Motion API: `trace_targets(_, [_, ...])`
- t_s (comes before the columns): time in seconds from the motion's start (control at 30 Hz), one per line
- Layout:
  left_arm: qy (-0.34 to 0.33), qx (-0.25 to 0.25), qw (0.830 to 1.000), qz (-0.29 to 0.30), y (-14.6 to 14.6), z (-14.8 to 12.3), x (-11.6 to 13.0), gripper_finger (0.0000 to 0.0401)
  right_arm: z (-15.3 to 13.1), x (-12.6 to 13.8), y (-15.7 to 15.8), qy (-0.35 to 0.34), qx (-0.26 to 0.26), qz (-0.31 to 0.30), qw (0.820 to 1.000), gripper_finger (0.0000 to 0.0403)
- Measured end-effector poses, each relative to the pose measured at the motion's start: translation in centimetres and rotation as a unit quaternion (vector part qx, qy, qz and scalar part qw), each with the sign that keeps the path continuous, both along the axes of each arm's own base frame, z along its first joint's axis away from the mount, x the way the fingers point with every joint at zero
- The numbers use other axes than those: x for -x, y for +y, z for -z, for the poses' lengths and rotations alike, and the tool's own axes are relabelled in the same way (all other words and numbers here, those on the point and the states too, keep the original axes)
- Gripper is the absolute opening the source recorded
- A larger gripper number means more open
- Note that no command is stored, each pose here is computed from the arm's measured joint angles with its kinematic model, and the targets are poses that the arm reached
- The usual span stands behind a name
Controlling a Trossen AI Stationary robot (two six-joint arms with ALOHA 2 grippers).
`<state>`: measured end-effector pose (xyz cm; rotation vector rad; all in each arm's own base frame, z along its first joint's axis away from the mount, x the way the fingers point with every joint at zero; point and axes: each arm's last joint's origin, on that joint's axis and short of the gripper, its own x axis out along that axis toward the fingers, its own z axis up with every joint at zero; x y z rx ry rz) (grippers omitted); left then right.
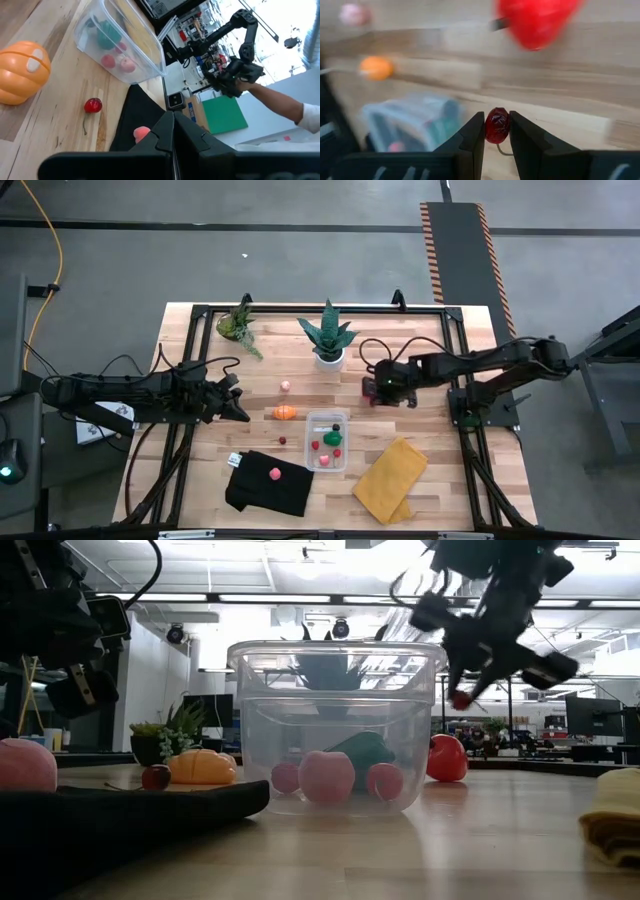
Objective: Pick and placing Produce into tupperware
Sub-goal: Put the top cherry into the transparent container
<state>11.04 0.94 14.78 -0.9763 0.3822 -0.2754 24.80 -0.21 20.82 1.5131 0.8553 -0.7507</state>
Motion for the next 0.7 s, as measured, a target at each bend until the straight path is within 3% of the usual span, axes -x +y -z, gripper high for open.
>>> trace_targets(0.2, [-0.001, -0.001, 1.0, 0.002, 0.0, 0.0, 0.0, 0.0001, -1.4, -1.8, 1.2, -0.118, 0.045, -0.015, 0.992, 0.0073])
trace_targets(0.43, [0.001, 0.004, 1.0, -0.001, 0.0, 0.0, 0.0, 0.0001, -3.2, -3.1, 2.3, -0.236, 0.102, -0.024, 0.966, 0.0073])
trace_targets(0.7, [0.004, 0.0, 0.999, -0.032, 0.2, 0.0, -0.1, 0.0001, -4.2, -3.5, 4.0, -0.295, 0.16, -0.084, 0.938, 0.0073])
